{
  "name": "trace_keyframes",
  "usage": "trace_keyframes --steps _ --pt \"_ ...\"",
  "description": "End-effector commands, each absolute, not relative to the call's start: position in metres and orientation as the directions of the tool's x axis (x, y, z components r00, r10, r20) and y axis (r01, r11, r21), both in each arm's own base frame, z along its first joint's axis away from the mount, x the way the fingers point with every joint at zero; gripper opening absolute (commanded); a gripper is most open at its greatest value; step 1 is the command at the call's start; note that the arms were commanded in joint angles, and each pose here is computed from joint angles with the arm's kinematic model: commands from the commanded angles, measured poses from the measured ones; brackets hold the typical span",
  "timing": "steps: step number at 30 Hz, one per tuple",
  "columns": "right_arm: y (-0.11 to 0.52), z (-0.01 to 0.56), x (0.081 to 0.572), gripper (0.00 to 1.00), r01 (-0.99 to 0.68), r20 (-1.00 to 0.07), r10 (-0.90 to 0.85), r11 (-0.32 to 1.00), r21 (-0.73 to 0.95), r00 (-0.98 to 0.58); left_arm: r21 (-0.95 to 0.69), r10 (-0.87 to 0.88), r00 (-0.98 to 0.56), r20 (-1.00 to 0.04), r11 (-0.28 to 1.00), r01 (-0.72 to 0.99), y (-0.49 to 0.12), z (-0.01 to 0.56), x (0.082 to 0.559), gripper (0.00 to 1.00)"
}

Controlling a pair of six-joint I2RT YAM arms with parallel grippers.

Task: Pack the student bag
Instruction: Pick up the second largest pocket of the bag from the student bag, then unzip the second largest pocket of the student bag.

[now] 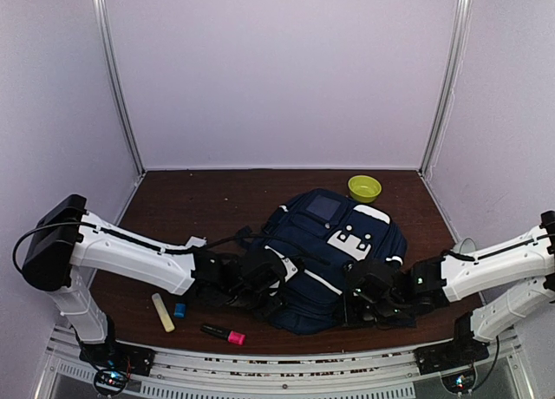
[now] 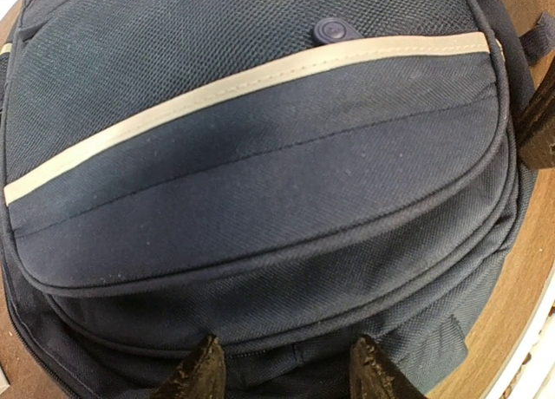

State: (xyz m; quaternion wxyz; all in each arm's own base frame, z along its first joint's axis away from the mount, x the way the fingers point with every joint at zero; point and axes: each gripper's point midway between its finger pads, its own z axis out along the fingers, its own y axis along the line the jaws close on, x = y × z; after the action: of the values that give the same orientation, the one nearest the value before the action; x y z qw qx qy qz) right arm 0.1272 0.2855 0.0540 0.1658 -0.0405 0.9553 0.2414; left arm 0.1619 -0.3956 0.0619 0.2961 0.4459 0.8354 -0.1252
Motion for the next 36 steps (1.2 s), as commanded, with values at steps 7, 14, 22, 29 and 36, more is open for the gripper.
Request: trace_keyframes --steps 7,14,22,29,36 --pt "0.277 0.101 0.134 0.0 -0.228 -0.426 -0.036 0.883 0.41 -0.904 0.128 0.606 -0.447 -0.658 0.675 0.726 -0.342 0.107 0.182 0.54" --pt "0.278 0.114 0.137 0.0 -0.245 -0.452 -0.042 0.883 0.4 -0.891 0.115 0.562 -0.44 -0.7 0.697 0.708 -0.302 0.119 0.186 0.68" --pt "0.277 0.152 0.145 0.0 -0.261 -0.513 -0.004 0.865 0.429 -0.858 0.032 0.54 -0.411 -0.735 0.633 0.773 -0.316 0.099 0.171 0.81" --pt "0.279 0.161 0.144 0.0 -0.266 -0.52 0.019 0.843 0.468 -0.854 -0.032 0.529 -0.45 -0.72 0.622 0.782 -0.338 0.079 0.174 0.83" --pt "0.301 0.164 0.144 0.0 -0.292 -0.514 0.012 0.812 0.506 -0.858 -0.065 0.542 -0.436 -0.718 0.572 0.818 -0.352 0.056 0.168 0.67"
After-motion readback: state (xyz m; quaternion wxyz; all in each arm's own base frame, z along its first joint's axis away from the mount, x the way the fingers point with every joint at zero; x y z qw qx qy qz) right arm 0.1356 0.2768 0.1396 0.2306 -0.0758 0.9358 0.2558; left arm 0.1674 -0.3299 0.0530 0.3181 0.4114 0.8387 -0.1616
